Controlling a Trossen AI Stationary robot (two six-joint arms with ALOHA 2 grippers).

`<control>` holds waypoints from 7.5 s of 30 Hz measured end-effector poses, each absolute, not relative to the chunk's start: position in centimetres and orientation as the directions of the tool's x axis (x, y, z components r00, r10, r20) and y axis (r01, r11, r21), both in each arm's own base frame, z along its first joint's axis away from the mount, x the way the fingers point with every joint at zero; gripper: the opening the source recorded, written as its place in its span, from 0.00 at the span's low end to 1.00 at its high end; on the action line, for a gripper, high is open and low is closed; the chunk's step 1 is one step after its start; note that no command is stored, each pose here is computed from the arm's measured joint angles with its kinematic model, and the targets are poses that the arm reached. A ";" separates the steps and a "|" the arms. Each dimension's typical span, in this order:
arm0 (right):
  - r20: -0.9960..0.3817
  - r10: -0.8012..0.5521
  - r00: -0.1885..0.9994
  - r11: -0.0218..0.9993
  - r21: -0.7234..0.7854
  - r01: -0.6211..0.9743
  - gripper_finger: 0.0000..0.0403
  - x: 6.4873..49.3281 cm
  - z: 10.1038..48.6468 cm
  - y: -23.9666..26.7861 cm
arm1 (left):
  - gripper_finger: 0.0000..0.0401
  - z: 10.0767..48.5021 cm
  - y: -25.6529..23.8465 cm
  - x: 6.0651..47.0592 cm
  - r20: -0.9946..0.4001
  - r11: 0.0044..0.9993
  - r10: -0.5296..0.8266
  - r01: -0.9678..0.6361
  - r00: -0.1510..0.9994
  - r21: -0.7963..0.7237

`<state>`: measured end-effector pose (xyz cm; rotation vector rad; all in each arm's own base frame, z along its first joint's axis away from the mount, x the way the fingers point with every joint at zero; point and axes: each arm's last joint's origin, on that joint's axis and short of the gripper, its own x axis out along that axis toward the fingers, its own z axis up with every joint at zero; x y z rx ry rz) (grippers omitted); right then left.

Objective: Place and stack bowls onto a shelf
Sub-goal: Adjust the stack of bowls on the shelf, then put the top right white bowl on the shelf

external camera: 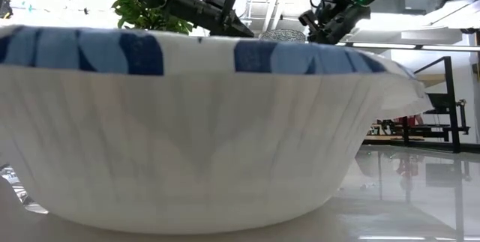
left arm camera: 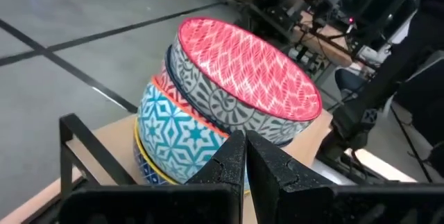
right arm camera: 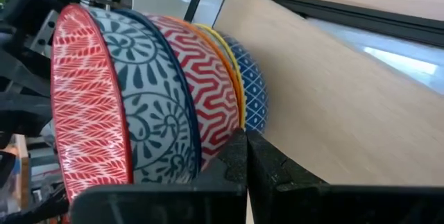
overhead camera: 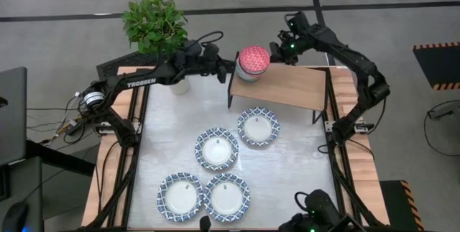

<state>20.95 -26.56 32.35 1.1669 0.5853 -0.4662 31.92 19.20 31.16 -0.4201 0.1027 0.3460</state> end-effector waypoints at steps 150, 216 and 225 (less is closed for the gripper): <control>-0.647 -0.065 0.760 0.365 0.693 0.621 0.04 21.1 34.8 -24.8 | 0.00 28.9 18.4 33.5 -0.272 0.858 0.365 -0.435 0.891 -0.274; -0.604 -0.212 0.769 0.382 0.673 0.634 0.06 19.3 37.2 -26.7 | 0.00 27.3 17.8 34.9 -0.286 0.880 0.376 -0.436 0.881 -0.186; -0.513 -0.286 0.809 0.390 0.709 0.587 0.06 18.5 38.3 -28.0 | 0.00 27.7 17.6 34.7 -0.282 0.873 0.355 -0.424 0.891 -0.242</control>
